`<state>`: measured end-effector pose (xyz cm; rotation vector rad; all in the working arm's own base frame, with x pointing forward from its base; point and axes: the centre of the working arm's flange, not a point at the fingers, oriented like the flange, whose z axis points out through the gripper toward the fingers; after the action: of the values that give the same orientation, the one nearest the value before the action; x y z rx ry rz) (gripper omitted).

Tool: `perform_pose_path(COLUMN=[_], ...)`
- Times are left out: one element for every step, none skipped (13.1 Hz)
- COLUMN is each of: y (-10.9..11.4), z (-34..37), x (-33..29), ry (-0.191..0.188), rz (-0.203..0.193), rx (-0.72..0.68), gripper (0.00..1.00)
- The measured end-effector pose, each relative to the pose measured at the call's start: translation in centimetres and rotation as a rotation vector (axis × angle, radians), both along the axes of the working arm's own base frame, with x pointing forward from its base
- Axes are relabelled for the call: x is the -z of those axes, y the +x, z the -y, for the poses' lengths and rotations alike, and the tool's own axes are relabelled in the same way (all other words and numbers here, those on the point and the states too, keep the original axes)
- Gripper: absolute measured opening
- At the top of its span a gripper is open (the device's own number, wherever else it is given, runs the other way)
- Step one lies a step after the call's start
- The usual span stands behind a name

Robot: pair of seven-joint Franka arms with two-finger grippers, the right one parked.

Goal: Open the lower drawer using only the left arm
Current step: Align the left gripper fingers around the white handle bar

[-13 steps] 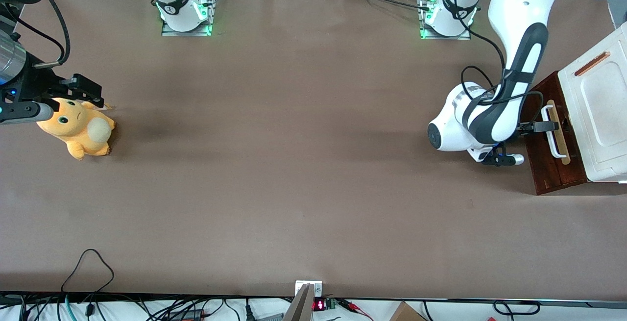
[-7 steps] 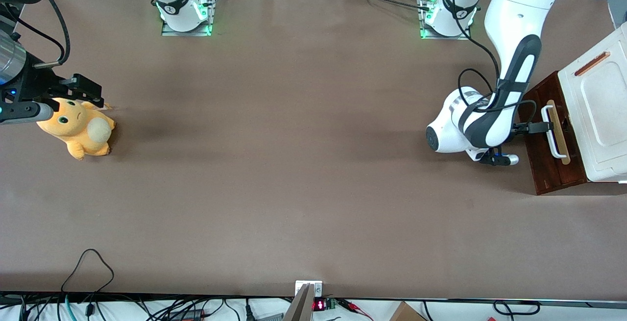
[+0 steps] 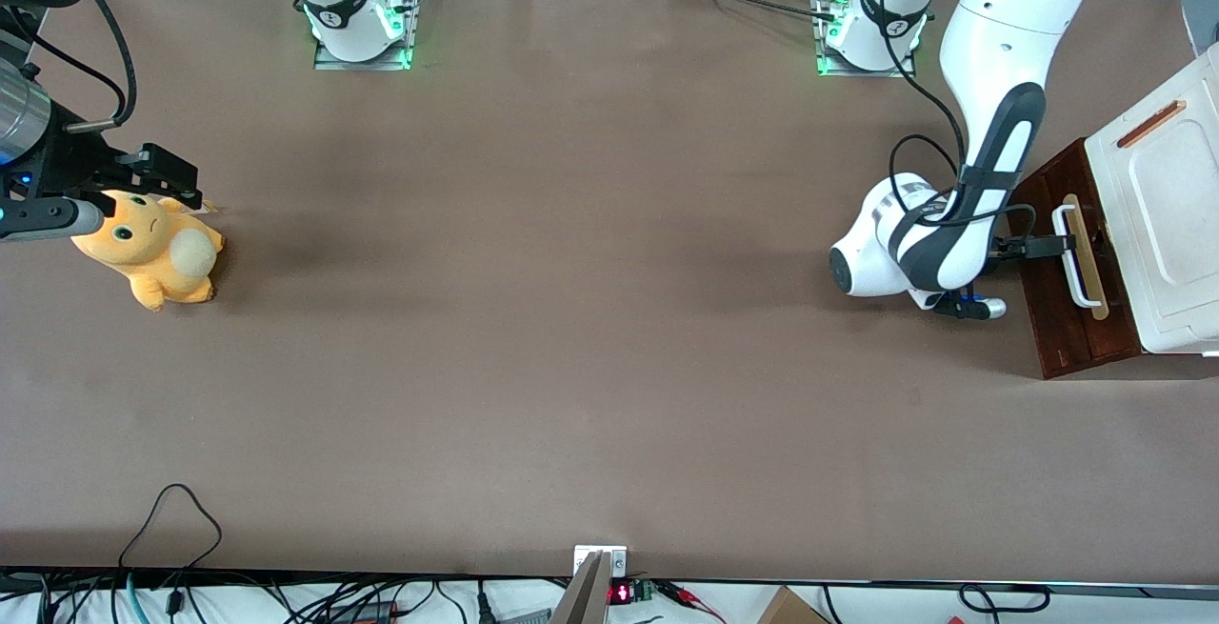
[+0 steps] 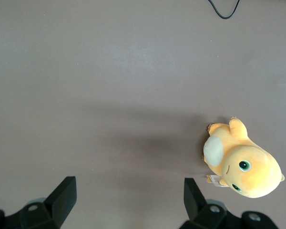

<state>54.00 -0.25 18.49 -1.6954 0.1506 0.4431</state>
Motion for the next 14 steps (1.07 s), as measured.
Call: perform_pose_path(y=[0.0, -0.1, -0.1, 0.0, 0.0, 0.0, 0.0, 0.0, 0.0, 0.0, 0.0, 0.0, -0.1, -0.1], z=[-0.5, -1.0, -1.3, -1.5, -1.5, -1.5, -1.5, -1.6, -1.7, -1.9, -2.1, -2.1, -2.2, -2.2], x=[0.1, 0.2, 0.4, 0.5, 0.6, 0.8, 0.8, 0.7, 0.5, 0.3, 0.2, 0.2, 0.3, 0.5], ry=[0.002, 0.003, 0.006, 0.013, 0.016, 0.017, 0.02, 0.031, 0.054, 0.082, 0.104, 0.114, 0.119, 0.122], rz=[-0.002, -0.004, -0.007, -0.009, -0.011, -0.012, -0.006, 0.009, 0.026, 0.045, 0.059, 0.07, 0.074, 0.078], rx=[-0.007, -0.015, -0.016, -0.009, -0.004, -0.003, -0.004, -0.004, 0.0, 0.003, 0.003, 0.003, 0.003, 0.004], gripper=[1.0, 1.0, 1.0, 1.0, 1.0, 1.0, 1.0, 1.0, 1.0, 1.0, 1.0, 1.0, 1.0, 1.0])
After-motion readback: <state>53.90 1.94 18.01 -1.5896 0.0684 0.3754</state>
